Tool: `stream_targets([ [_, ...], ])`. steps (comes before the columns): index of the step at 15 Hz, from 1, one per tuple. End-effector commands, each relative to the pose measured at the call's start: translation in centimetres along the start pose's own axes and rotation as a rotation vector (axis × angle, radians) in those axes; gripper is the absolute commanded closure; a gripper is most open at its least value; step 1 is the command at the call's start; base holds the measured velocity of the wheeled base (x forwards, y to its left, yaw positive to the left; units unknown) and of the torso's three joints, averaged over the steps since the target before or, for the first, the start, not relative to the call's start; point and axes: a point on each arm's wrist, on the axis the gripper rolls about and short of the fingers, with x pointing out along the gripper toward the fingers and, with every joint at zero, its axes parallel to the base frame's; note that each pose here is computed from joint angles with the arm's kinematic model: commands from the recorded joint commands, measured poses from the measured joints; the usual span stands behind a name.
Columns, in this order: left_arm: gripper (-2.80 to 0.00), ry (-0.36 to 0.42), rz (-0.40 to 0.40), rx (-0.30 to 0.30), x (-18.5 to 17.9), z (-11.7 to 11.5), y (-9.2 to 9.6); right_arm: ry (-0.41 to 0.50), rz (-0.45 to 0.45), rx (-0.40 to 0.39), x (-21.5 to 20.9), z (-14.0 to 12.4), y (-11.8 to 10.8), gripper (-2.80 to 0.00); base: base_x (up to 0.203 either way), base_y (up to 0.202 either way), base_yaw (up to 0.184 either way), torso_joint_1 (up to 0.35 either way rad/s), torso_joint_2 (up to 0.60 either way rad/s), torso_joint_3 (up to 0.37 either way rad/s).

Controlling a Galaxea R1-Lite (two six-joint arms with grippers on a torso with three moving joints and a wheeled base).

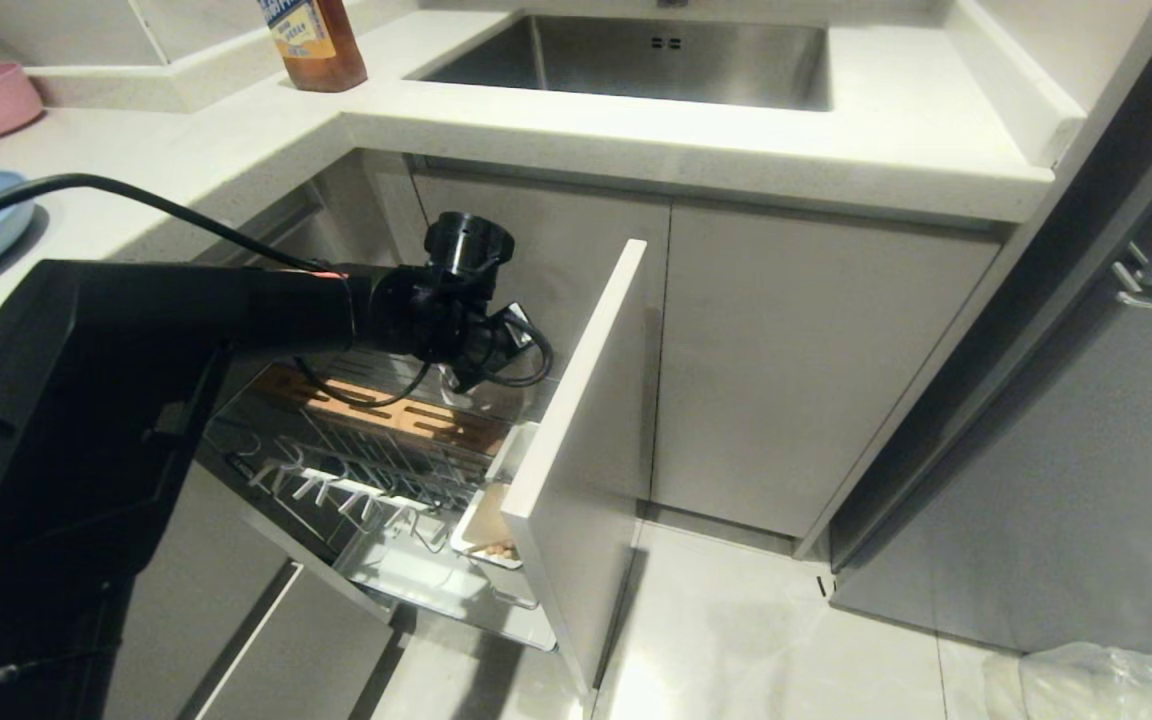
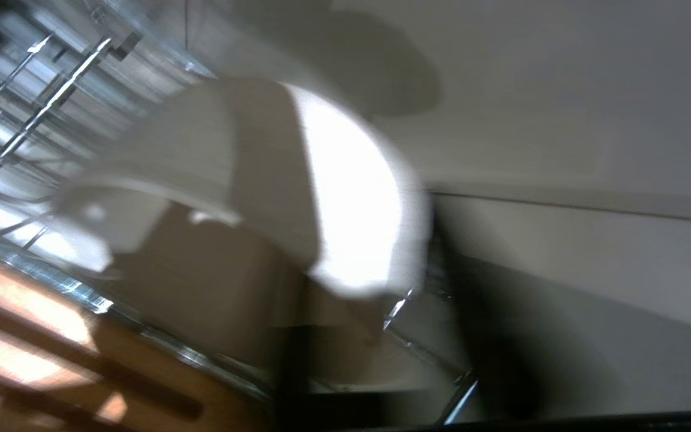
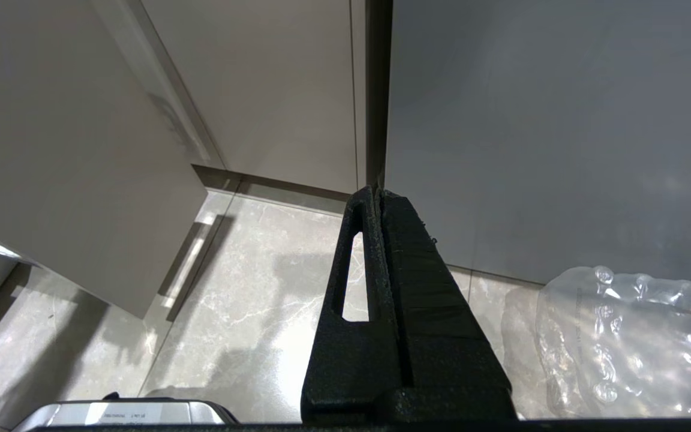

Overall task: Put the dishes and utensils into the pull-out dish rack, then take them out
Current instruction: Take the bowl out of the cupboard

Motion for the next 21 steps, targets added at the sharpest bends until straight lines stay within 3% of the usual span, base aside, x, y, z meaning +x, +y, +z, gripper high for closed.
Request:
stream_targets([
  [1,0.0,0.0,0.004,-0.004,-0.1,0.0,0.0,0.001,0.0,0.0,0.0,0.0,0.0,0.0,0.0,0.0,0.0,0.0,0.0,0.0],
  [9,0.0,-0.029,-0.017,-0.019,-2.0,1.1,-0.4,0.001,0.0,0.0,0.0,0.0,0.0,0.0,0.0,0.0,0.0,0.0,0.0,0.0],
  [16,0.0,-0.112,-0.11,-0.048,-9.6,3.8,-1.0,0.001,0.0,0.0,0.0,0.0,0.0,0.0,0.0,0.0,0.0,0.0,0.0,0.0],
  [21,0.0,-0.169,-0.245,-0.055,-18.5,4.7,-1.3,0.001,0.0,0.0,0.0,0.0,0.0,0.0,0.0,0.0,0.0,0.0,0.0,0.0],
])
